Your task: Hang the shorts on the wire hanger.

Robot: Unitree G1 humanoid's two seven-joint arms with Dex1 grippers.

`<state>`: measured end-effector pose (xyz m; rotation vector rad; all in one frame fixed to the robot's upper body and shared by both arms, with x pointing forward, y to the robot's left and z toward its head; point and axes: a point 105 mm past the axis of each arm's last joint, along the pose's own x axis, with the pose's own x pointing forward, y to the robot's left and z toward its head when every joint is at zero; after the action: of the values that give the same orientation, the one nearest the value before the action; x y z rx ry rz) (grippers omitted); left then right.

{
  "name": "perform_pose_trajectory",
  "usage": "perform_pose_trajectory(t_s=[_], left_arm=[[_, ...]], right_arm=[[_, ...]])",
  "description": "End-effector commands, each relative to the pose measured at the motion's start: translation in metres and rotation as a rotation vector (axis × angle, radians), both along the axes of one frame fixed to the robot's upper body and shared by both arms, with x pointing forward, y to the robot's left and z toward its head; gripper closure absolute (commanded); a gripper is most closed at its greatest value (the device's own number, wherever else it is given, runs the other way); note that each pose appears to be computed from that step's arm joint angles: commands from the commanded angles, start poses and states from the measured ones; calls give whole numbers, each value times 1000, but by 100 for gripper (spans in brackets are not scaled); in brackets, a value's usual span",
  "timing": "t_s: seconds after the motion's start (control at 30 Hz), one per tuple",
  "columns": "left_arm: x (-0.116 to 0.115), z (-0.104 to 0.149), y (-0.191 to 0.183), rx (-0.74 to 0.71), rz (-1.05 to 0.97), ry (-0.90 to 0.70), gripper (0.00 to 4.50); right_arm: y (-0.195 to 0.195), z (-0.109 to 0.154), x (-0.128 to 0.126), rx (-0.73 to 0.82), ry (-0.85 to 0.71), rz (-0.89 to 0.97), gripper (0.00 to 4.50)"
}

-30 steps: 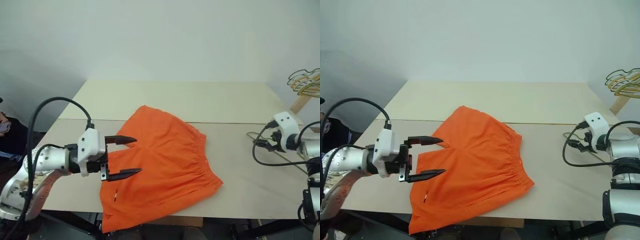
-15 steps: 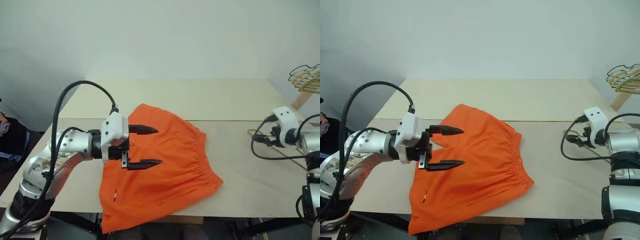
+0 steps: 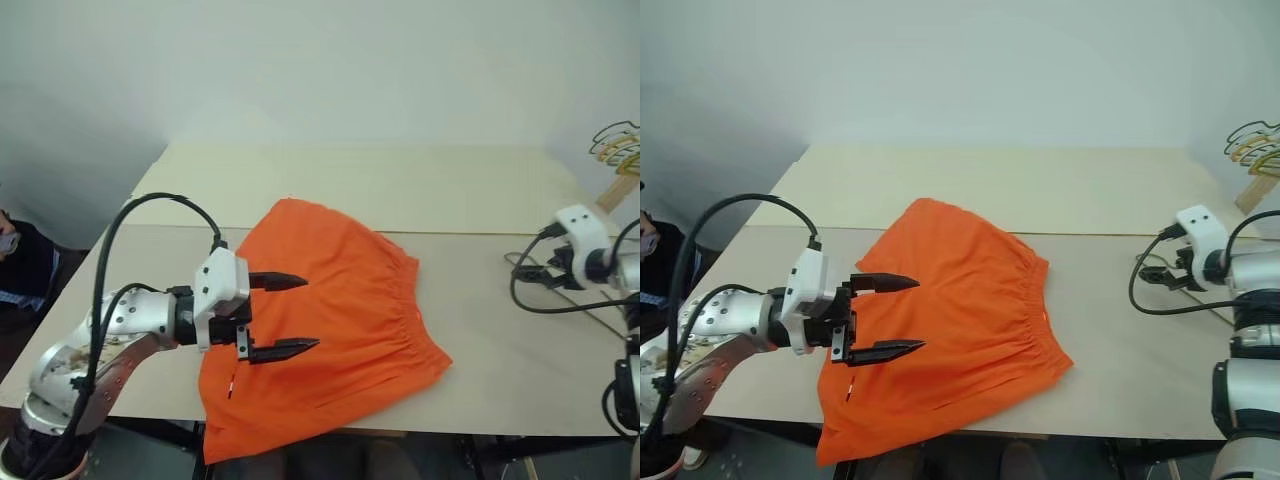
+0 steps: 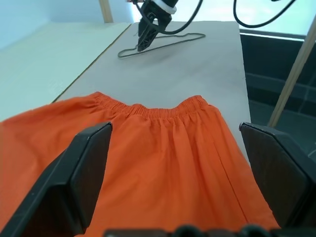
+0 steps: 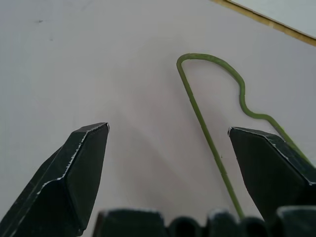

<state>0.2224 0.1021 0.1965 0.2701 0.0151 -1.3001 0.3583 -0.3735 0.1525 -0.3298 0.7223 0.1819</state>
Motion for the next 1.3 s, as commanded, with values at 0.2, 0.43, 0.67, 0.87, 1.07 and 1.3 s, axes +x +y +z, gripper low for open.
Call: perform_pose_trajectory(t_s=[0.2,0.43,0.67,0.87,1.07,1.3], left_arm=[[13,8,-2,2,-25,11,2],[10,3,-14,3,-130,32,2],[-3,-7,-16,23,-177,55,2],[-3,-16,-14,67,-130,38,2],[-6,-20,-21,58,-119,30,2],[-12,-28,-20,74,-98,44,2]], right_arm=[[-22,59,-11,-42,-66,-94,2],[-40,58,-22,-17,-30,-130,2],[-36,44,-21,72,-21,-86,2],[-32,41,-9,-19,-26,-64,2],[-19,35,0,2,-23,-28,2],[-6,37,5,178,-27,-60,2]])
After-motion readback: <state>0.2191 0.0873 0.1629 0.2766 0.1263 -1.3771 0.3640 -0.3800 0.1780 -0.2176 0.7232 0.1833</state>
